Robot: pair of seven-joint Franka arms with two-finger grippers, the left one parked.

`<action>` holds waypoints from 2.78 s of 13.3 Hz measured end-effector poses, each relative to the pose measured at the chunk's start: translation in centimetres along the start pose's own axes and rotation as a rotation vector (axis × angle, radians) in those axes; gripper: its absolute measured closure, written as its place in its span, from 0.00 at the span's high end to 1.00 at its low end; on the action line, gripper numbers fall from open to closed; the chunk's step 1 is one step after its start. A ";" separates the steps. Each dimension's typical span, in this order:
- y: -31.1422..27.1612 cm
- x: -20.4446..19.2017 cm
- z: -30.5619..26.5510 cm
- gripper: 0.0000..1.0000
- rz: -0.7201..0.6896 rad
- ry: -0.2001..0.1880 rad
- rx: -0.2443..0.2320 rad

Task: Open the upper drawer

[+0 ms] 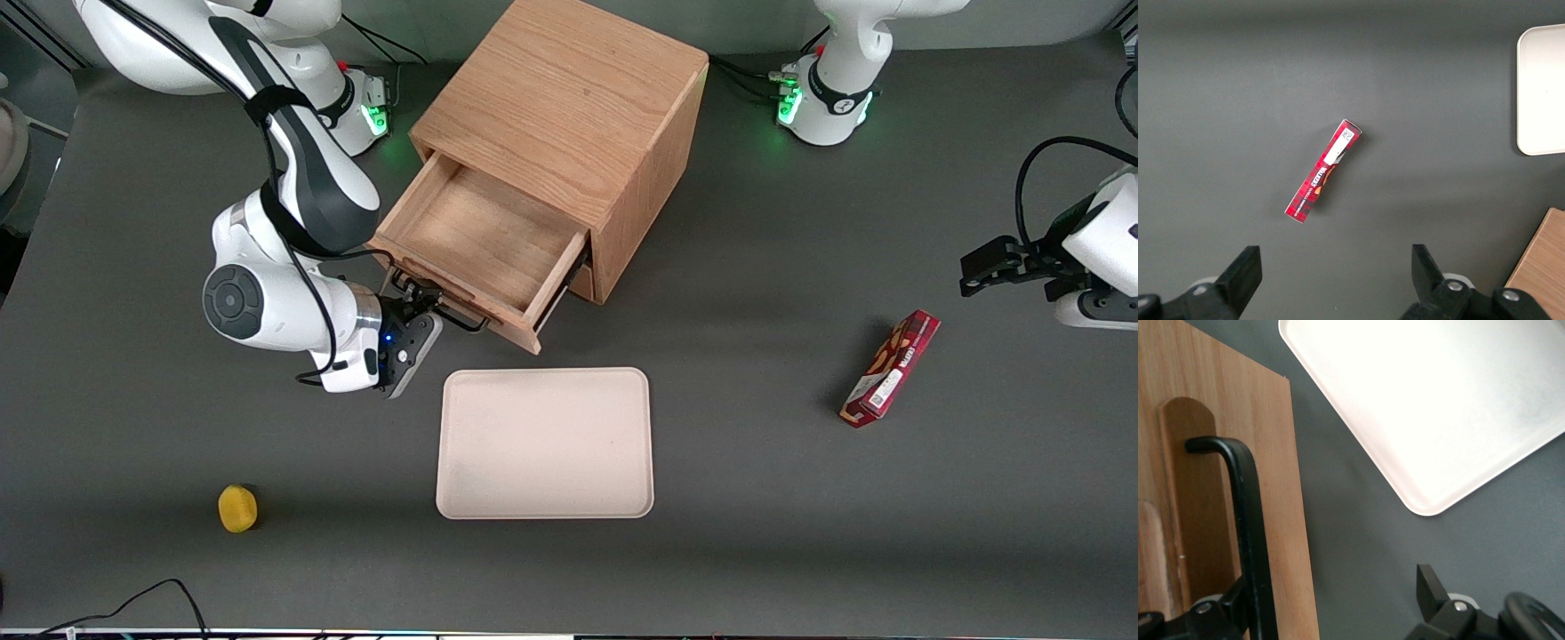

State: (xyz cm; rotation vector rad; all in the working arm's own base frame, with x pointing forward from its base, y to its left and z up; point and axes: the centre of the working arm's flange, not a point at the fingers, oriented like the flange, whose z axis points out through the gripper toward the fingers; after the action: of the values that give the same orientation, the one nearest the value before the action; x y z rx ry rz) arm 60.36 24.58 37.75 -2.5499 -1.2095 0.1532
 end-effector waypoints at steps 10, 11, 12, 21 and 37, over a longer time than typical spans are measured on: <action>2.9 -0.1 -0.7 1.00 -0.027 -0.013 -0.035; 3.1 0.0 -0.9 1.00 -0.028 -0.014 -0.039; 3.2 0.0 -1.1 1.00 -0.031 -0.015 -0.042; 4.7 -0.3 -2.7 1.00 -0.052 -0.025 -0.058; -9.1 -4.4 -26.2 1.00 0.637 0.150 -0.174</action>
State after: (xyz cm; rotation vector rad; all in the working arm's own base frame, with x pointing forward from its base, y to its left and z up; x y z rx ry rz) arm 56.79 20.47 65.31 -2.9492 -0.3374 -0.0055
